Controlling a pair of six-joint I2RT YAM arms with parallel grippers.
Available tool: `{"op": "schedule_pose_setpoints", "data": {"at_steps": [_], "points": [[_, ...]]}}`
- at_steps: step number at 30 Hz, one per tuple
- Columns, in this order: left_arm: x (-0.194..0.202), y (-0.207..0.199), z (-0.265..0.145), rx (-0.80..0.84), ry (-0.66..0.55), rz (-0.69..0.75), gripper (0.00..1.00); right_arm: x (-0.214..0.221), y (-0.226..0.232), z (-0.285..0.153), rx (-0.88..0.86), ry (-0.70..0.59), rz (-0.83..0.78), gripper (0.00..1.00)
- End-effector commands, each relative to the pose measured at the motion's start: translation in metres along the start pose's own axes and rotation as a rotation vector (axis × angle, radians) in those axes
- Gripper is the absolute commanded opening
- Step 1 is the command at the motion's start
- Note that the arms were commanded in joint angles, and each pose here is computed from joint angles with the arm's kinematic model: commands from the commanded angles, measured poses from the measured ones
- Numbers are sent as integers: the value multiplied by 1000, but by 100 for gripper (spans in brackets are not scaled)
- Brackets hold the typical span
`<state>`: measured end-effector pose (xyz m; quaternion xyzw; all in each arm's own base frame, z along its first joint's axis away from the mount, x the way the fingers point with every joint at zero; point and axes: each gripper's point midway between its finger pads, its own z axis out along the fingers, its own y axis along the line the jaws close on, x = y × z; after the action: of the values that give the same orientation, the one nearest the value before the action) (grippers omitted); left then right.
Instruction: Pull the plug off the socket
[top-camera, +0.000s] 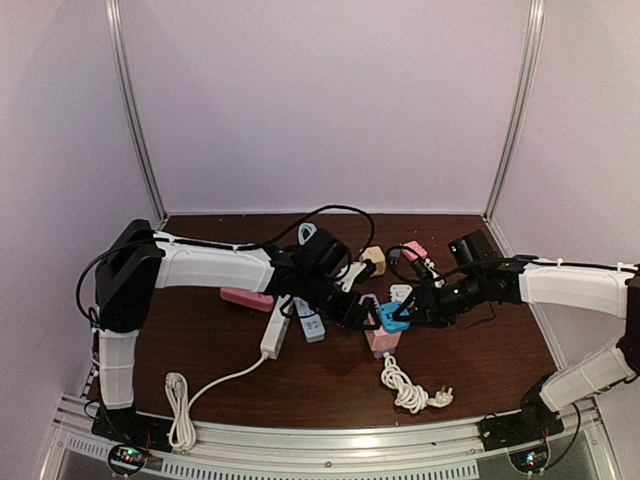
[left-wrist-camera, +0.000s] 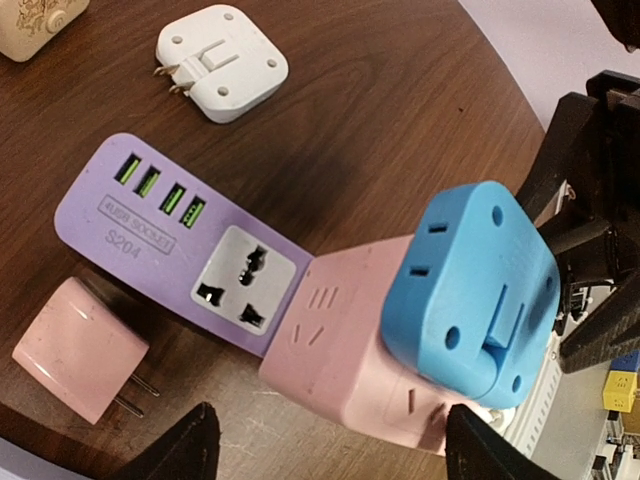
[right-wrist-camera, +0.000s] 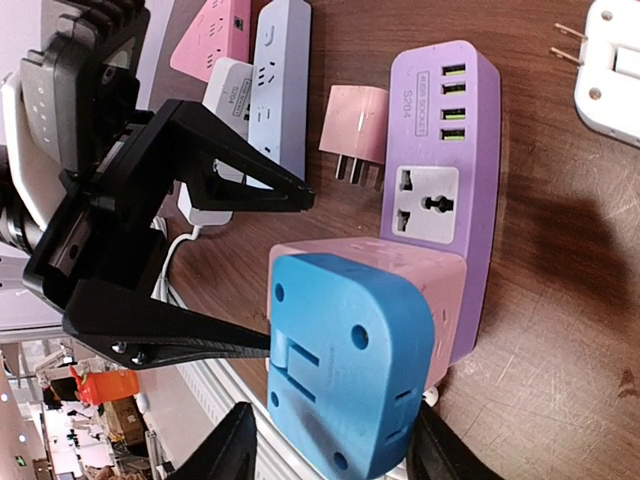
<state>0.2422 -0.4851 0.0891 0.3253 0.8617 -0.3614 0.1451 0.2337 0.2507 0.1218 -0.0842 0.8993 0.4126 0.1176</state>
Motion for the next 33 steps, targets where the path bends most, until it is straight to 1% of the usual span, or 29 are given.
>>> {"op": "schedule_pose_setpoints", "data": {"at_steps": [1,10,13,16,18,22,25,29,31,33], "points": [[-2,4,5,-32,0,1,78,-5,2,3,-24,-11,6,48],[5,13,8,-70,22,-17,77,-9,7,1,-31,-13,-3,30],[6,13,9,-69,27,-19,76,-10,8,1,-31,-15,-2,29],[6,13,10,-68,27,-19,76,-11,10,-1,-37,-18,-2,29],[5,13,10,-66,27,-19,76,-11,11,-1,-41,-19,-4,31],[4,13,11,-64,27,-19,76,-12,13,2,-71,-21,9,40],[4,14,11,-68,28,-20,76,-14,13,5,-81,-27,21,40],[6,15,11,-76,33,-21,76,-14,11,8,-88,-33,41,33],[7,16,11,-78,36,-24,76,-12,8,9,-82,-28,50,27],[8,17,11,-83,37,-29,76,-9,5,11,-71,-21,62,17]]}}
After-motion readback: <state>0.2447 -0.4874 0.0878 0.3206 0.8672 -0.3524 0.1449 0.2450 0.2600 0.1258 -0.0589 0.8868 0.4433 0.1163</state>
